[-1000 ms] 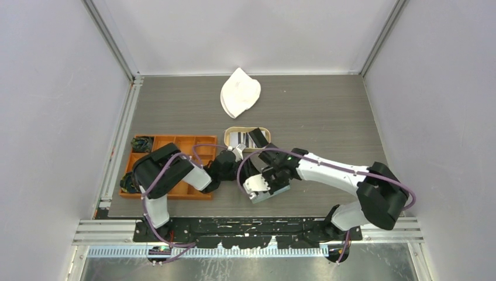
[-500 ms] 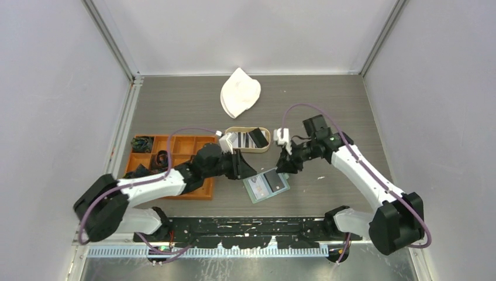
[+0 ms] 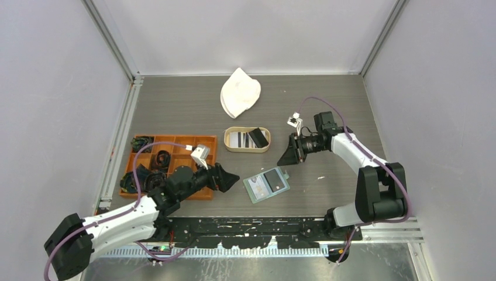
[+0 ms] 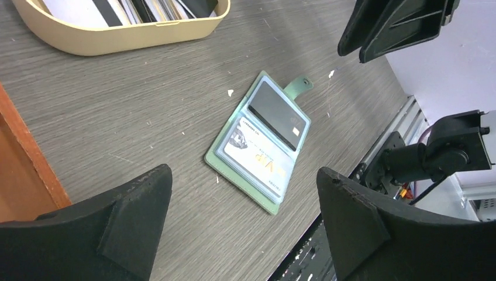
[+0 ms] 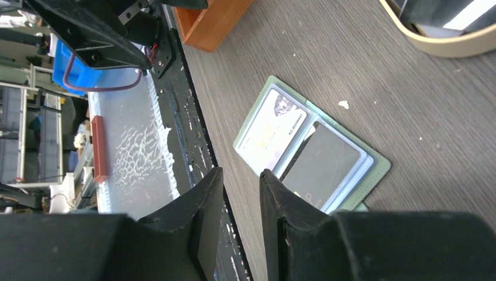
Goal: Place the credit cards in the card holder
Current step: Insert the credit card into the card holder.
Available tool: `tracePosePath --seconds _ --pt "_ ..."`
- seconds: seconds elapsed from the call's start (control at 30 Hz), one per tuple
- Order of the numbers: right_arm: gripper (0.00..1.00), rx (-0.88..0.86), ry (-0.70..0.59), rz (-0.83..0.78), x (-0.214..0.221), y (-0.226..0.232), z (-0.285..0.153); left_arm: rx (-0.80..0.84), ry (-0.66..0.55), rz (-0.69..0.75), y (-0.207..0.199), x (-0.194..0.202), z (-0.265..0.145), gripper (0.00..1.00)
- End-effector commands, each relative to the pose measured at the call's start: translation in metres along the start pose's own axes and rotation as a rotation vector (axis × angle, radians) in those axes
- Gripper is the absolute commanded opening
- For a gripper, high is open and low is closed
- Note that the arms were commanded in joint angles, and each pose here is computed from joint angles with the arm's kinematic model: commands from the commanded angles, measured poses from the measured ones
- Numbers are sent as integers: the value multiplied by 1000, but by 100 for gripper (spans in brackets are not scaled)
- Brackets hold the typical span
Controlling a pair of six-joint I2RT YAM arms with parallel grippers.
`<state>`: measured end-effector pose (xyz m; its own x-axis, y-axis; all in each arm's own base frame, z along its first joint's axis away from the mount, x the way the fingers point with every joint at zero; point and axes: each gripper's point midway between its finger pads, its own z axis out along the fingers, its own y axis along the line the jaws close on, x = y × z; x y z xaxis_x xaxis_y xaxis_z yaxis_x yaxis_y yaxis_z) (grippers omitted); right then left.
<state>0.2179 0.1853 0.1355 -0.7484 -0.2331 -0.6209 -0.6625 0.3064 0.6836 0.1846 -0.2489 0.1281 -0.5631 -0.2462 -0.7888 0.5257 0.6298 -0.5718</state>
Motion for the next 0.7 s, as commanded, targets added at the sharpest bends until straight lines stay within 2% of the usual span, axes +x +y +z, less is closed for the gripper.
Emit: tracePosePath --seconds 0.0,0.13,0.27,0.37,0.53,0.67 --pt "35 23 -1 33 -4 -4 1 120 -130 -39 -32 -38 -1 90" --pt "35 66 16 47 -3 -11 3 185 -92 -90 -44 -30 7 81" --pt "36 114 80 52 3 -14 12 216 -63 -140 -48 -22 18 76" --pt "36 110 120 135 9 -17 19 229 -50 -183 -49 -17 29 72" --pt "36 101 197 336 27 -26 32 268 23 -279 -55 1 54 54" --pt "35 143 218 370 31 -36 35 310 98 -343 -62 19 76 42"
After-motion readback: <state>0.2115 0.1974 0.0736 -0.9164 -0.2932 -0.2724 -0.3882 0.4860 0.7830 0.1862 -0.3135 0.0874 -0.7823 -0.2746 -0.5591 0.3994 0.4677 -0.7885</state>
